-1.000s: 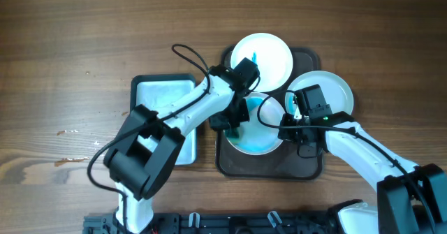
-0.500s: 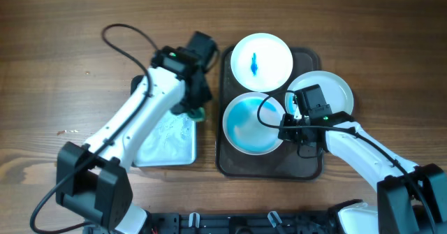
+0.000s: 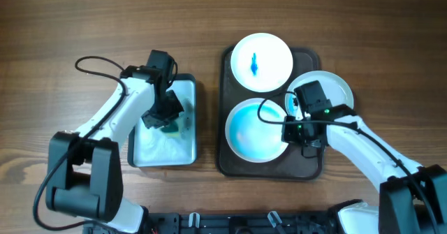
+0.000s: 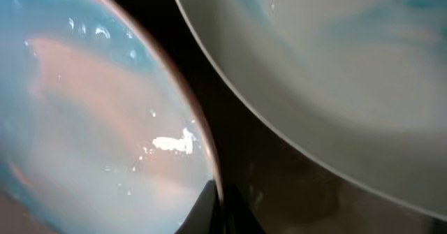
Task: Clean dirty plates on tray and stack at the side
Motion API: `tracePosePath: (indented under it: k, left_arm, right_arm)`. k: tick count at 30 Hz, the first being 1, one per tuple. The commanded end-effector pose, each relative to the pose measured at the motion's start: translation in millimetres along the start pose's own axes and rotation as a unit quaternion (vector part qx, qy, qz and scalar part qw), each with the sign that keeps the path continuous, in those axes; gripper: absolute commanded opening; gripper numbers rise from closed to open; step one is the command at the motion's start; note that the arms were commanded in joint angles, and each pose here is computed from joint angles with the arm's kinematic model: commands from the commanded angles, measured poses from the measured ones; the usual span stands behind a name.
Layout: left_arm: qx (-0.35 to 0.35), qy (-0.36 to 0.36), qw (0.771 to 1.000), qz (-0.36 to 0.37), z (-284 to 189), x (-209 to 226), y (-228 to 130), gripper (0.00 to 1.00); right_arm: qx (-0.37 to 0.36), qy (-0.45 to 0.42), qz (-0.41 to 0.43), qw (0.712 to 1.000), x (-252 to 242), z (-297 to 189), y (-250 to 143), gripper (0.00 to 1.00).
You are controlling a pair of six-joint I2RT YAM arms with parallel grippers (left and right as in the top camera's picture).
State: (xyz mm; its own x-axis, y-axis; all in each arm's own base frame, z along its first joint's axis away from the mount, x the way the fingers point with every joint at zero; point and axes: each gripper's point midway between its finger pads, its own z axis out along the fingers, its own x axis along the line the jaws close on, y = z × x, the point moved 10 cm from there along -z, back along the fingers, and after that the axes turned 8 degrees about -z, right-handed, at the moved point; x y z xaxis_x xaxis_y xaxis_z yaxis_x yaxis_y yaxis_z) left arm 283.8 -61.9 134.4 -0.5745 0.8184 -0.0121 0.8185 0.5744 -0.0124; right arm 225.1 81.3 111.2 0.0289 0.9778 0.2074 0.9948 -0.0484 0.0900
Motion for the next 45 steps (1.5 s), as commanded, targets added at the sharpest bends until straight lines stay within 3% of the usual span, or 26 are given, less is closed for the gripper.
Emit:
tracePosePath:
  k: [1,5,12,17,25,34,45]
  left_arm:
    - [0.004,-0.074,0.997,0.01,-32.1,8.1,-0.8,0.54]
    - [-0.029,-0.105,0.994,-0.015,-62.8,27.8,0.3,0.73]
    - [-0.096,-0.151,0.981,-0.072,-109.3,69.6,-1.9,0.87]
    - [-0.135,-0.174,0.97,-0.103,-132.9,94.1,-10.4,1.0]
    - [-0.173,-0.189,0.957,-0.136,-153.2,120.1,-26.4,1.0]
    - [-0.173,-0.184,0.955,-0.155,-156.2,131.3,-33.8,1.0]
    - [-0.173,-0.184,0.955,-0.155,-156.0,131.2,-33.6,1.0]
  right_arm:
    - [-0.049,-0.003,-0.034,0.998,16.2,-44.1,29.1,0.04]
    - [-0.055,-0.002,-0.055,0.997,28.0,-82.4,42.9,0.04]
    - [-0.078,0.028,-0.096,0.992,68.1,-132.7,61.3,0.04]
    - [-0.099,0.025,-0.153,0.983,124.4,-130.6,71.5,0.04]
    - [-0.214,-0.082,-0.189,0.955,185.6,-100.5,77.6,0.04]
    - [-0.391,-0.158,-0.244,0.874,243.4,-121.8,51.2,0.04]
    - [-0.465,-0.206,-0.297,0.808,270.1,-139.1,39.2,0.04]
